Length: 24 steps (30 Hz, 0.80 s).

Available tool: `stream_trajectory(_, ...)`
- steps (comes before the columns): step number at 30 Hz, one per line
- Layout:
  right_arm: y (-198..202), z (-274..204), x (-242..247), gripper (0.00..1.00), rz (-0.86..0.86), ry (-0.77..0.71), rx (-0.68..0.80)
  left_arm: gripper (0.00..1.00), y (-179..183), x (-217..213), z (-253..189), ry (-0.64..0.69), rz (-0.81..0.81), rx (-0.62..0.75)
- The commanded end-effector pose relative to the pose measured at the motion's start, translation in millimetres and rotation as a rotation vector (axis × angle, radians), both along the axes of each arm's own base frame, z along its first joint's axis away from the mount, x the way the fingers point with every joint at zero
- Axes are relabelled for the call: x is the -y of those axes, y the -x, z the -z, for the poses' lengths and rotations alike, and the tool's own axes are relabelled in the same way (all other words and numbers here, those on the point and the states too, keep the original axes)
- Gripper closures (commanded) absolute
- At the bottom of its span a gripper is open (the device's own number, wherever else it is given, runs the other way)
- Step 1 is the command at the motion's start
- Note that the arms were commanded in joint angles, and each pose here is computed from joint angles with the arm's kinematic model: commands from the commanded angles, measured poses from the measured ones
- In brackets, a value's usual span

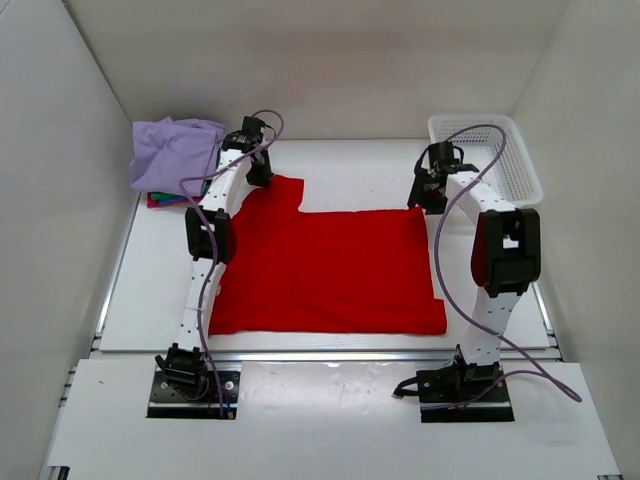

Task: Fold and stack the t-shirts
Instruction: Grap the side of the flattened tshirt furthest away from the robot with both arms

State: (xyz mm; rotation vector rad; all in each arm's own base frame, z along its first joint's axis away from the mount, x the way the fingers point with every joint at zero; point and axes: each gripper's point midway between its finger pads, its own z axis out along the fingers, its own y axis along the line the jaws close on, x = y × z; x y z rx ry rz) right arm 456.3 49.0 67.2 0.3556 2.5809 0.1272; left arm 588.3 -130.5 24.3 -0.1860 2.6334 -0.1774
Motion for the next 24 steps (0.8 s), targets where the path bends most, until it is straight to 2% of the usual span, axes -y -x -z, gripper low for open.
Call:
stream_trajectory(1,-36,-18,-3,0.55,0.06,0.015,0.081,1.0,-3,-3,-76,-0.01,0.011,0.119)
stream_trajectory(6,-51,-5,3,0.58,0.169,0.085,0.026,1.0,0,-5,-102,0.003,0.012,0.149)
stream_trajectory(8,-55,-5,-1,0.58,0.189,0.066,0.024,1.0,-1,-13,-110,0.01,-0.002,0.161)
stream_trajectory(15,-37,22,4,0.59,0.216,0.113,-0.071,1.0,1,-13,-126,0.023,-0.005,0.181)
stream_trajectory(24,-35,35,10,0.59,0.238,0.13,-0.095,1.0,9,-9,-130,0.036,0.021,0.162)
